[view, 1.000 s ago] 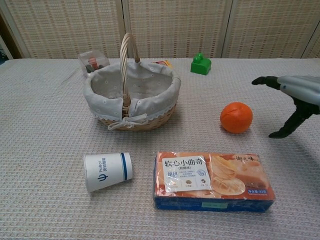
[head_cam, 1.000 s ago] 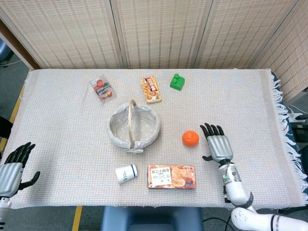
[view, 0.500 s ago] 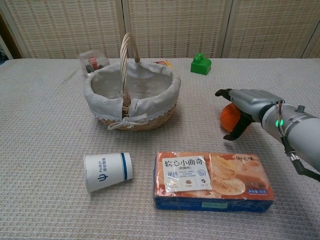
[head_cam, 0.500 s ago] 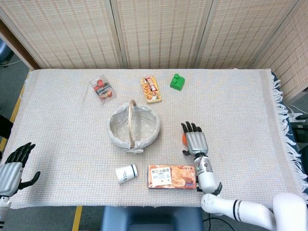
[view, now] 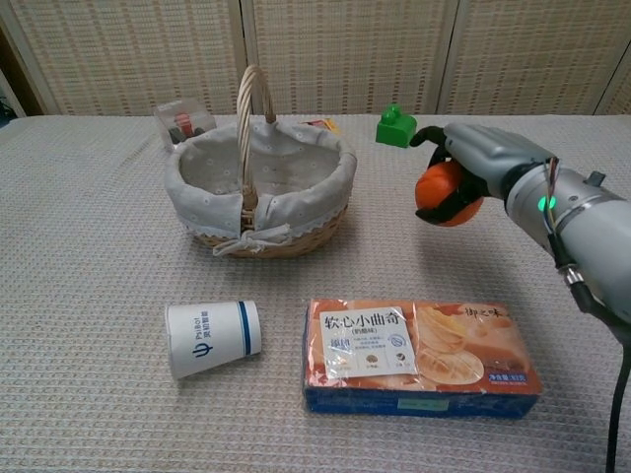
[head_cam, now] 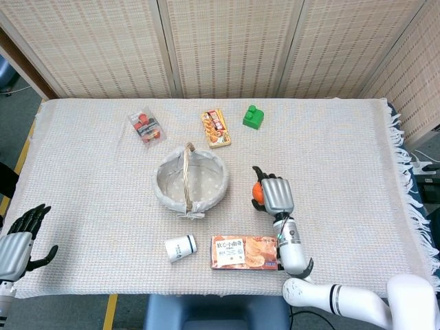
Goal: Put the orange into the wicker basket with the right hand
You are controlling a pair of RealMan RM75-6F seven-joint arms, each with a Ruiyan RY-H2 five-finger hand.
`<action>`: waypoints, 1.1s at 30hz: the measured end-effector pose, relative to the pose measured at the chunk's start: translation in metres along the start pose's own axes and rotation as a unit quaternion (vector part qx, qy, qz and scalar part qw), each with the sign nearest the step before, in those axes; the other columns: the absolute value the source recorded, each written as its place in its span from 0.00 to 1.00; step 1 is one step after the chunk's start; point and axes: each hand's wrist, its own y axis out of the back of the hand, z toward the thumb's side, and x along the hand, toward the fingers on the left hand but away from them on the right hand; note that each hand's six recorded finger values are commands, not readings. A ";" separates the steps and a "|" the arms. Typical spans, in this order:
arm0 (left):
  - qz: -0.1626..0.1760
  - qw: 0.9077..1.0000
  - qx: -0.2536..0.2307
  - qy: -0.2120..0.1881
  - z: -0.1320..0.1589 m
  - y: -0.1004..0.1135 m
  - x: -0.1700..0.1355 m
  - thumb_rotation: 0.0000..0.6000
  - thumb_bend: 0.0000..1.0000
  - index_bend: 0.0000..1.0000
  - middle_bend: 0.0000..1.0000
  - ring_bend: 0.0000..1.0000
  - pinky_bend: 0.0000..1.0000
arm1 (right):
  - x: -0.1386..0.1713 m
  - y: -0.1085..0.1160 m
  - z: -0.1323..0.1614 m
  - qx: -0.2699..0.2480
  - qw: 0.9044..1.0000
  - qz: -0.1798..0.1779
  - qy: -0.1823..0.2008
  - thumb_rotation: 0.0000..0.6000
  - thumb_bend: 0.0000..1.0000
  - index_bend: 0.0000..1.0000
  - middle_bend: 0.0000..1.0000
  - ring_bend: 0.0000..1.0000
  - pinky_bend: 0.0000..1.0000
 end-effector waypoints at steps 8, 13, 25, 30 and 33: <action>-0.004 1.000 -0.004 -0.004 0.004 -0.002 0.000 1.00 0.33 0.00 0.00 0.00 0.11 | -0.009 0.064 0.065 -0.057 0.993 -0.080 0.069 1.00 0.36 0.21 0.59 0.59 0.80; -0.005 1.000 -0.008 -0.004 0.005 -0.002 0.000 1.00 0.33 0.00 0.00 0.00 0.11 | -0.013 0.067 0.111 -0.062 0.991 -0.080 0.092 1.00 0.36 0.23 0.59 0.59 0.79; -0.004 1.000 -0.020 0.003 -0.001 0.001 -0.003 1.00 0.33 0.00 0.00 0.00 0.11 | -0.021 0.022 0.167 -0.034 0.993 -0.060 0.095 1.00 0.24 0.15 0.25 0.15 0.47; -0.003 1.000 -0.021 0.004 -0.002 0.002 -0.004 1.00 0.33 0.00 0.00 0.00 0.11 | -0.021 0.011 0.167 -0.023 0.995 -0.045 0.086 1.00 0.09 0.00 0.00 0.00 0.15; -0.003 1.000 -0.020 0.004 -0.002 0.001 -0.004 1.00 0.34 0.00 0.00 0.00 0.11 | -0.020 0.014 0.168 -0.023 0.994 -0.053 0.090 1.00 0.06 0.00 0.00 0.00 0.11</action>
